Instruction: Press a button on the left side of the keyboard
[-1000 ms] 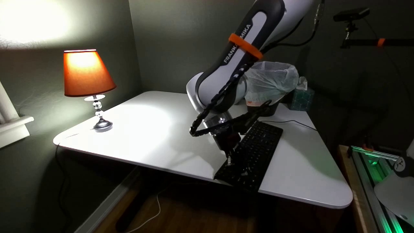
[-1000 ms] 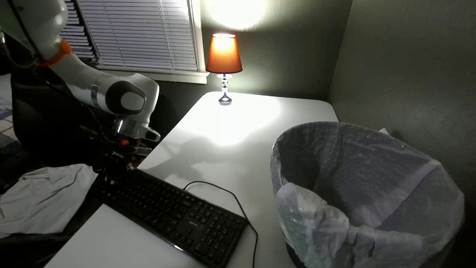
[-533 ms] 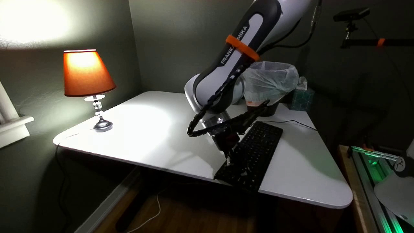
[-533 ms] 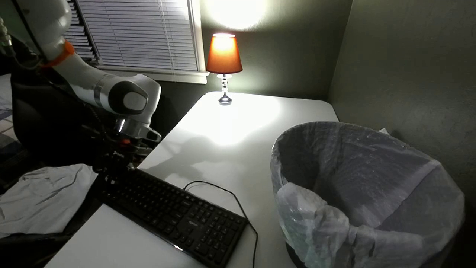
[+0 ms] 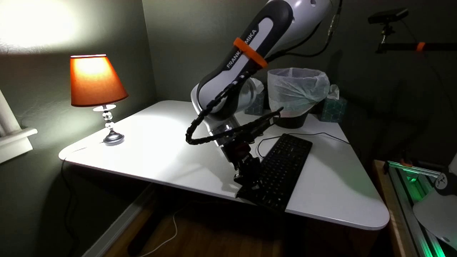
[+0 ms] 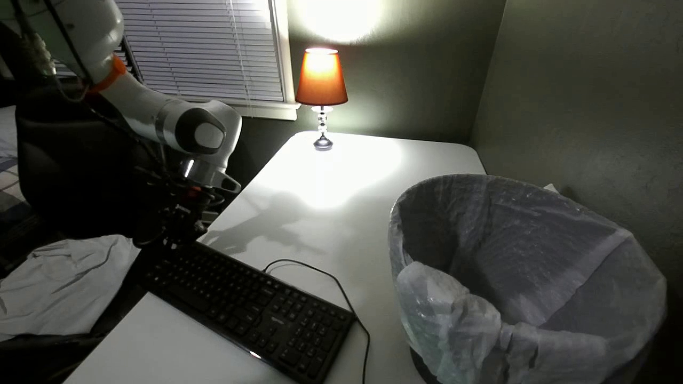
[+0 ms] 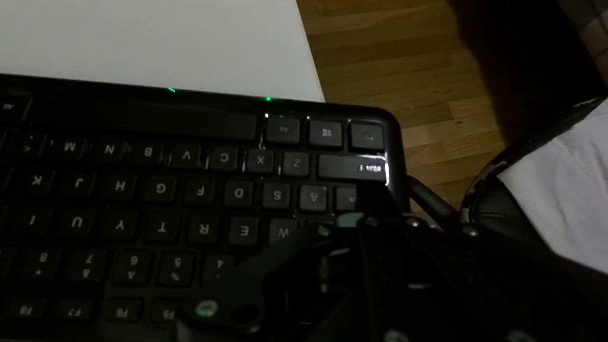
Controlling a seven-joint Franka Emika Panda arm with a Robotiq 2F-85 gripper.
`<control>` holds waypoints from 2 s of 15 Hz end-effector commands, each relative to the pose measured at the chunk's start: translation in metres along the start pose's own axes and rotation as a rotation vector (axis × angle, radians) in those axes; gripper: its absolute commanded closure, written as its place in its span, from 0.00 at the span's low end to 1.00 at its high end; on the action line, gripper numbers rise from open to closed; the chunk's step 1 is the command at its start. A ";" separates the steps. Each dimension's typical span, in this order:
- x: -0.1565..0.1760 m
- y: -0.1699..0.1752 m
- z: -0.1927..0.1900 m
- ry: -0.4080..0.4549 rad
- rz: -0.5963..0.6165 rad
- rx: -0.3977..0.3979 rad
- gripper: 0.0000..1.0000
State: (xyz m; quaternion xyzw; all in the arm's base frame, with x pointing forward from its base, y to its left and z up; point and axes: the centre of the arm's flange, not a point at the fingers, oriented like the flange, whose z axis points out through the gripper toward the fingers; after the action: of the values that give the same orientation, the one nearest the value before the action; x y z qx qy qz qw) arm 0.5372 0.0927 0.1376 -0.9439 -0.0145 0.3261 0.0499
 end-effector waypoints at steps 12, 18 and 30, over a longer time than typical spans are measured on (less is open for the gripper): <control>-0.005 -0.046 -0.056 0.074 0.020 -0.090 0.29; -0.025 -0.055 -0.082 0.132 0.082 -0.178 0.00; -0.155 -0.066 -0.070 0.186 0.132 -0.320 0.00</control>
State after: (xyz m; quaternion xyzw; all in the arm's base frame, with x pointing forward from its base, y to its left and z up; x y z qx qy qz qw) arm 0.5279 0.1464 0.2683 -0.9673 -0.0003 0.2375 -0.0893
